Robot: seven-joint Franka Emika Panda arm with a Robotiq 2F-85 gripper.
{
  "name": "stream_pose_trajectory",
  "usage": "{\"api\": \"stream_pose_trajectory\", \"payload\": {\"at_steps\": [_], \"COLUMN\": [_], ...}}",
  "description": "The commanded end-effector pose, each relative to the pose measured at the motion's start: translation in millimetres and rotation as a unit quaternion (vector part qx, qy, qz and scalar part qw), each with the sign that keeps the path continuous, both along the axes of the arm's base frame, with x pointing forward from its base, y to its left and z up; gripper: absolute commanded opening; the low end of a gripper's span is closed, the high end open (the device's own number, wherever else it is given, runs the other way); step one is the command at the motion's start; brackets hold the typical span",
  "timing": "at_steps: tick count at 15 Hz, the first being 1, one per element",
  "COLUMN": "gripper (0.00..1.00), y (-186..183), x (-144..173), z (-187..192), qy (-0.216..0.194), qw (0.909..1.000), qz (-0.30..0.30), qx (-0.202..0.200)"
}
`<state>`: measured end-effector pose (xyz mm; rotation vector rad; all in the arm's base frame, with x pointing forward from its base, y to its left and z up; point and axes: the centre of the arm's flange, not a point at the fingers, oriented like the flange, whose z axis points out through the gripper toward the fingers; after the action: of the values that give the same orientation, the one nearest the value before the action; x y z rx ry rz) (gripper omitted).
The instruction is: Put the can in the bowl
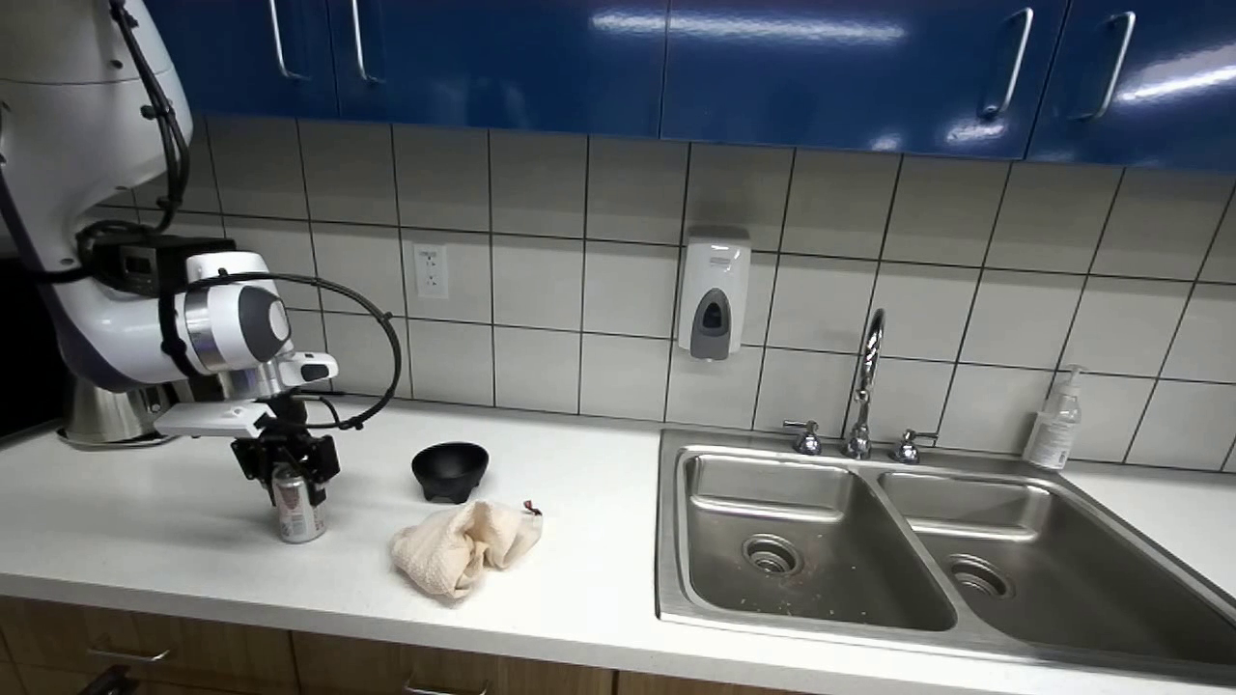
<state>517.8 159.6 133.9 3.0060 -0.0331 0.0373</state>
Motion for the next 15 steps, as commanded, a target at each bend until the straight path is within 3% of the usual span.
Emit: {"api": "stream_pose_trajectory", "payload": {"at_steps": [1, 8, 15], "gripper": [0.41, 0.41, 0.41], "y": [-22.4, -65.1, -88.7], "x": [20.4, 58.1, 92.5], "z": [36.3, 71.3, 87.7], "qy": [-0.025, -0.045, -0.034], "qw": [0.9991, 0.9952, 0.9905], "qz": [-0.029, -0.087, -0.132], "qx": [0.021, 0.002, -0.022]}}
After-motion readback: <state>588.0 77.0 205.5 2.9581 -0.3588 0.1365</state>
